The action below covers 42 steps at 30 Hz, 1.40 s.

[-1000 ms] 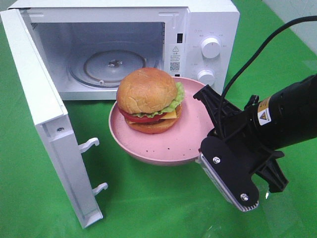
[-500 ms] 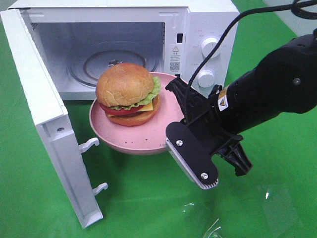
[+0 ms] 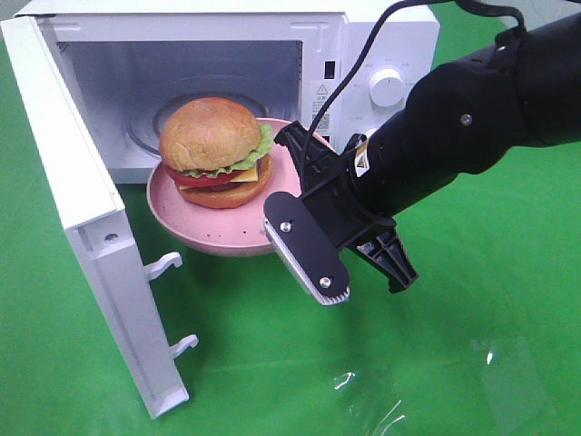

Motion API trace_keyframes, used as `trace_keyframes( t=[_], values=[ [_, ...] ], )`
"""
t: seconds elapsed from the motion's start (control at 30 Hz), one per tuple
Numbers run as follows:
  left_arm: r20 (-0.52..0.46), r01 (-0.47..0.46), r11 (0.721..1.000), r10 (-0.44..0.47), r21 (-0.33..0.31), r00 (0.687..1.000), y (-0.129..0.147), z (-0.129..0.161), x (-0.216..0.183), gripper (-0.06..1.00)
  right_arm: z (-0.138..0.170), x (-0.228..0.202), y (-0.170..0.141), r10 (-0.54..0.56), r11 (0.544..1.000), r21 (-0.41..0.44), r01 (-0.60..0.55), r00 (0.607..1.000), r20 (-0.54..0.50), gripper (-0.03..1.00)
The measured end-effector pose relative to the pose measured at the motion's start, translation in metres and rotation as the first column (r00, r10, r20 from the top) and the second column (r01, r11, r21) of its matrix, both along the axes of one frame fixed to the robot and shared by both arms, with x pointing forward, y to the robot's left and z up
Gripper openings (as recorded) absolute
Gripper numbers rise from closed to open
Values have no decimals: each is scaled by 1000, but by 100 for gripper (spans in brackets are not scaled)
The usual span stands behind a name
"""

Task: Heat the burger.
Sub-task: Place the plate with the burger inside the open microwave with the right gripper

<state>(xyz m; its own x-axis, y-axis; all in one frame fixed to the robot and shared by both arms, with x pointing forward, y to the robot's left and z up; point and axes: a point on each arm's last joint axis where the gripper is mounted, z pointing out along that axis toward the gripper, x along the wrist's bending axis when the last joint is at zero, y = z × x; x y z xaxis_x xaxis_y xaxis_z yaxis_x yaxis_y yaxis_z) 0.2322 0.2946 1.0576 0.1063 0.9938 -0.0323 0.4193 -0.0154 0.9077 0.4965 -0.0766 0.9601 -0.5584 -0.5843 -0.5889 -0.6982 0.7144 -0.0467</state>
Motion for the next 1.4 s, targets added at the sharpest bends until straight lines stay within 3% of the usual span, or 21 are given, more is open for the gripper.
trace_keyframes(
  t=[0.77,1.4],
  values=[
    [0,0,1000,0,0,1000,0,0,0,99,0,40,35,-27,1000,1,27,999,-28,5],
    [0,-1,1000,1,1,1000,0,0,0,99,-8,75,62,-133,988,71,135,990,-41,5]
  ],
)
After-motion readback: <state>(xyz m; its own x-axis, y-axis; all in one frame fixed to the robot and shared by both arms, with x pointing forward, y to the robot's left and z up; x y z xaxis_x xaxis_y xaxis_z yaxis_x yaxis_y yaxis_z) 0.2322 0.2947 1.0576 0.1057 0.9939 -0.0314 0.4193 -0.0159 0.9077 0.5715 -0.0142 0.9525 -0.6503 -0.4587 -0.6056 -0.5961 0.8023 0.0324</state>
